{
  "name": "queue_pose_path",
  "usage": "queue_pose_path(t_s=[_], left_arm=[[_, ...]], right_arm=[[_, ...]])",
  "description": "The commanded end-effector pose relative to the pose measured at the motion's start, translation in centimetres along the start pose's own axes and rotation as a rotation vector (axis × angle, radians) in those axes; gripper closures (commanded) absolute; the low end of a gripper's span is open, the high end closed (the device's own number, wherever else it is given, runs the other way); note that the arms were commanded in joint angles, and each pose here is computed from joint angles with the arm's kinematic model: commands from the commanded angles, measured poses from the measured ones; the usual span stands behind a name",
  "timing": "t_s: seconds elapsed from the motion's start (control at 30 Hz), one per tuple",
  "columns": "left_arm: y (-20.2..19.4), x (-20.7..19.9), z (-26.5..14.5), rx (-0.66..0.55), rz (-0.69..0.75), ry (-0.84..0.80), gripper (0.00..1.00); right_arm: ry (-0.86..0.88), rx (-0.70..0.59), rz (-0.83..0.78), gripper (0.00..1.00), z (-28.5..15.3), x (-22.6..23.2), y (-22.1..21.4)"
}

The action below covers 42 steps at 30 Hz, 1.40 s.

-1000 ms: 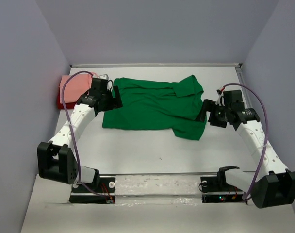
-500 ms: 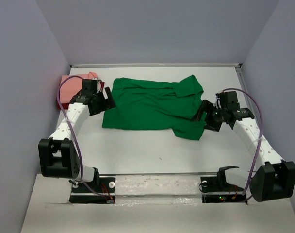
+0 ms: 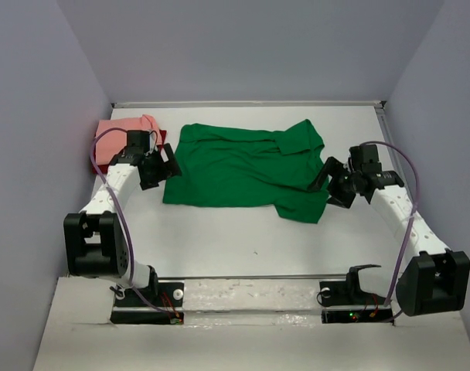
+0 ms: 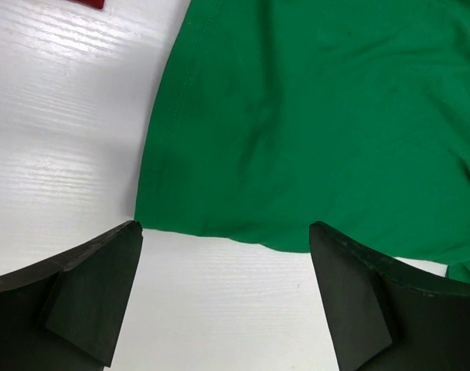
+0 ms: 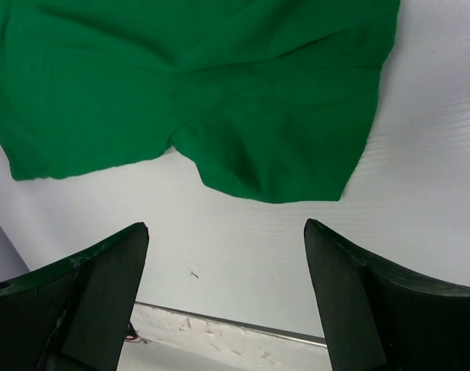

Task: Fold and stack the t-shirts
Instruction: Flatten the tshirt out

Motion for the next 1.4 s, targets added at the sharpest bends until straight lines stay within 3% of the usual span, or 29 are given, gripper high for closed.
queue_pose_path(t_s=[0.0,0.17,0.47,0.63,0.93,1.07,1.37], left_arm=[[0.0,0.0,0.6,0.022,-0.024,-0.037,0.01],[0.0,0.5,1.4,0.031,-0.025,0.006,0.01],[-1.2,2.2,3.0,0.085,-0.033,0.141,0.01],[-2.5,2.2,3.3,0.13,-0.085,0.116,0.02],[-5.0,2.6,3.8,0.204,-0.141,0.106,0.02],[-5.4,2.7,4.0,0.207,-0.151,0.1,0.02],[-5.6,2.6,4.4,0.2,-0.15,0.103,0.06]], right_arm=[[-0.012,-0.056,0.044,0.13,-0.1,0.0,1.1],[-0.118,0.001,0.086,0.14,2.2,-2.2,0.0],[-0.327,-0.048,0.083,0.16,3.3,-3.8,1.5],[-0.324,-0.049,0.094,0.16,3.0,-3.4,1.8],[-0.195,0.064,0.139,0.16,5.4,-3.7,-0.4],[-0.161,0.122,0.138,0.16,6.5,-4.2,-1.3],[-0.155,0.115,0.095,0.19,5.9,-4.8,-2.2]])
Point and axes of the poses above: each gripper's point midway between its finger pads, its own z axis out along the fingers, its own x axis along the line the jaws close on, y = z × x, the point moved 8 cm from there along -z, back along the fingers, and after that the axes turned 2 degrees about z, right-handed, at the moved point
